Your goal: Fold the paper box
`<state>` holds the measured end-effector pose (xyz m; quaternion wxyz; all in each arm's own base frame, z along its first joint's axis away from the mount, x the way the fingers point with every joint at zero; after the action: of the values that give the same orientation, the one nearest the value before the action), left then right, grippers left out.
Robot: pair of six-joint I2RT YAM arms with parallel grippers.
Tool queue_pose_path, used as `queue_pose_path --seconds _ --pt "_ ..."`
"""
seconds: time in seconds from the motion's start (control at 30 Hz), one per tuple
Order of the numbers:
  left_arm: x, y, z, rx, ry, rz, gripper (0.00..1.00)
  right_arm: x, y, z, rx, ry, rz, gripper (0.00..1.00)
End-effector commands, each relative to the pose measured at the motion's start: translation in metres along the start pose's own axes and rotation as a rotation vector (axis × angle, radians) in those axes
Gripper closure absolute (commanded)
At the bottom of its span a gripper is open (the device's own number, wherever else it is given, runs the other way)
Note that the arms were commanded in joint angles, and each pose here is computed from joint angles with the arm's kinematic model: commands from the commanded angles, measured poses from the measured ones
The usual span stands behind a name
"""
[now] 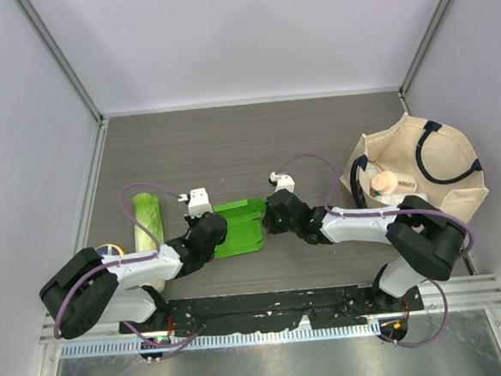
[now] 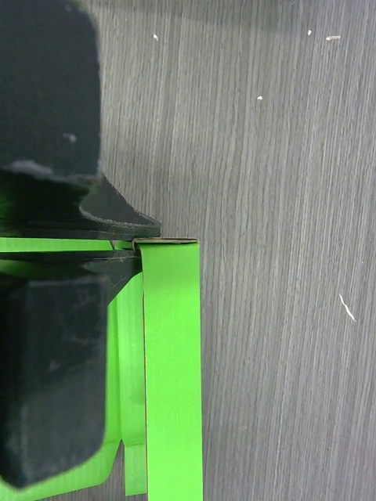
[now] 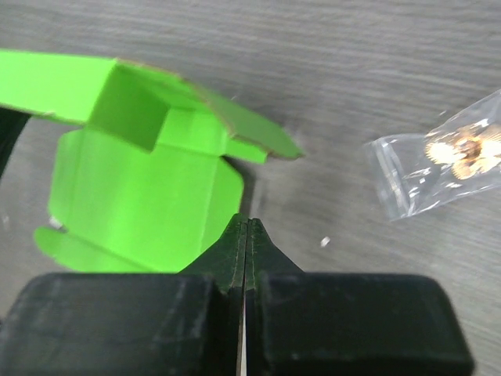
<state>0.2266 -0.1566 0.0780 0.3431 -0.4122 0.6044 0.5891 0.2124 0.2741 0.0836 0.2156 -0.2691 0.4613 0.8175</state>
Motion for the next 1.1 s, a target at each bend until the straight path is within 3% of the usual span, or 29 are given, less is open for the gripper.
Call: queue_pose_path --seconds 0.0,0.6,0.9,1.07 --pt "-0.007 0.001 0.006 -0.042 -0.004 -0.023 1.00 -0.031 -0.014 0.001 0.076 0.009 -0.168 1.00" --pt "-0.010 0.000 -0.002 -0.024 0.024 -0.012 1.00 -0.022 -0.040 -0.005 0.127 -0.036 -0.204 1.00" --pt "-0.008 0.000 -0.005 -0.008 0.048 0.000 1.00 -0.023 -0.043 0.018 0.009 -0.054 -0.210 1.00" --pt "-0.007 0.000 -0.005 -0.010 0.048 0.002 1.00 -0.026 -0.042 0.034 -0.013 0.012 -0.209 1.00"
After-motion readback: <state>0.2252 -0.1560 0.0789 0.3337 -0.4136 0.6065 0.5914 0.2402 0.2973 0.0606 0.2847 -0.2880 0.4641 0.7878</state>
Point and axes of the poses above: each gripper's point midway between its finger pads, its own y axis back along the fingers, its own z axis along the line the jaws close on, x = y × z, the point moved 5 cm from there along y, back along the fingers, and after that the axes turned 3 degrees about -y, right-handed, at the moved point
